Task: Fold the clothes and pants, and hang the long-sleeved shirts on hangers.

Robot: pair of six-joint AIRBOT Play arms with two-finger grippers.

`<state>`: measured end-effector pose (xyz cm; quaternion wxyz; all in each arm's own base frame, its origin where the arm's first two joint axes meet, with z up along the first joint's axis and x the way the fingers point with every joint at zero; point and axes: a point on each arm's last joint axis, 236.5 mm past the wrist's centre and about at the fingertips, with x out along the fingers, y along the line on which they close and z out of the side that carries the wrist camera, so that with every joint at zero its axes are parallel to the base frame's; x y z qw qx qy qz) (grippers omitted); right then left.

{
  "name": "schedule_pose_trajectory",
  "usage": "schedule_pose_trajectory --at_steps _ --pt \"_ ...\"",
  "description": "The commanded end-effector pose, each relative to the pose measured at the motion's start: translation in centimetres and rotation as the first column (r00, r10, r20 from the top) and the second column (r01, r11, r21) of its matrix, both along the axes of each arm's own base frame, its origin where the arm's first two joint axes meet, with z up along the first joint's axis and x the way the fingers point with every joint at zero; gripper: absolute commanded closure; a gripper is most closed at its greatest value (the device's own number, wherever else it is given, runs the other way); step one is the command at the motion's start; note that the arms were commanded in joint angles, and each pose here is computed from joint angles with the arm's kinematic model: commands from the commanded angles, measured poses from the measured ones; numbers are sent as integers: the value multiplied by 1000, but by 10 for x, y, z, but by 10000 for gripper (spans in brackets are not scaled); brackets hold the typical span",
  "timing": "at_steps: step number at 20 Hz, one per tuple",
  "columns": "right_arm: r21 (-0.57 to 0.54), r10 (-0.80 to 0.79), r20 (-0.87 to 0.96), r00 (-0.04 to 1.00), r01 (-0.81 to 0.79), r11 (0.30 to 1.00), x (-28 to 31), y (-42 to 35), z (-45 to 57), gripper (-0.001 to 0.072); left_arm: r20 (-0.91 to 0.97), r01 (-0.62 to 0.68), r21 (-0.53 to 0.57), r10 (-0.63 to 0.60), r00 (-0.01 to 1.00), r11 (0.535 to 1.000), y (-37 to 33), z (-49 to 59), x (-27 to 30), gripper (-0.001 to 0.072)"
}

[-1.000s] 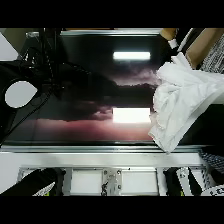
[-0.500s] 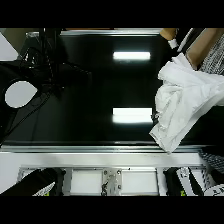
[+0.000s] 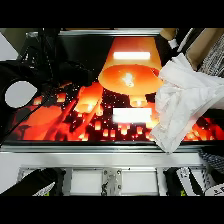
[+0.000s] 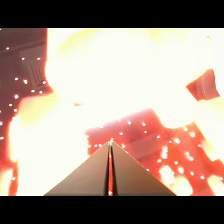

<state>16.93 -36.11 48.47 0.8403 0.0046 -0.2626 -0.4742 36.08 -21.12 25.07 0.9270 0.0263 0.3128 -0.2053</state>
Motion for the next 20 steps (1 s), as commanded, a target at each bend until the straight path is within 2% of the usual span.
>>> schedule_pose_trajectory --at_steps 1,2,3,4,5,10,14,16,19,20 --pt "-6 41 -11 999 -41 999 9 4 -2 684 4 1 0 -1 1000 1000 0 1 1 693" --pt "-6 41 -11 999 -41 999 9 4 -2 676 4 1 0 -1 1000 1000 0 1 1 693" --pt "-6 41 -11 999 -41 999 9 4 -2 516 4 1 0 -1 1000 1000 0 1 1 693" --pt "-6 41 -11 999 -41 999 9 4 -2 288 4 1 0 -1 1000 1000 0 1 1 693" --pt "-9 41 -10 999 -41 999 9 6 -1 165 4 1 1 -1 1000 1000 0 1 1 693" --pt "-83 73 0 997 -73 994 3 40 25 179 4 1 0 -1 1000 1000 0 1 1 693" --pt "-196 257 -49 965 -261 945 29 97 47 183 4 1 1 -1 1000 1000 0 1 1 693" --pt "-220 447 -91 890 -455 863 56 136 47 185 4 1 0 -1 1000 1000 0 1 1 693" --pt "-193 718 -228 657 -753 629 100 199 21 343 4 0 0 0 1000 1000 0 1 1 693" --pt "-175 772 -253 583 -812 556 113 214 11 342 4 0 0 0 1000 1000 0 1 1 693"
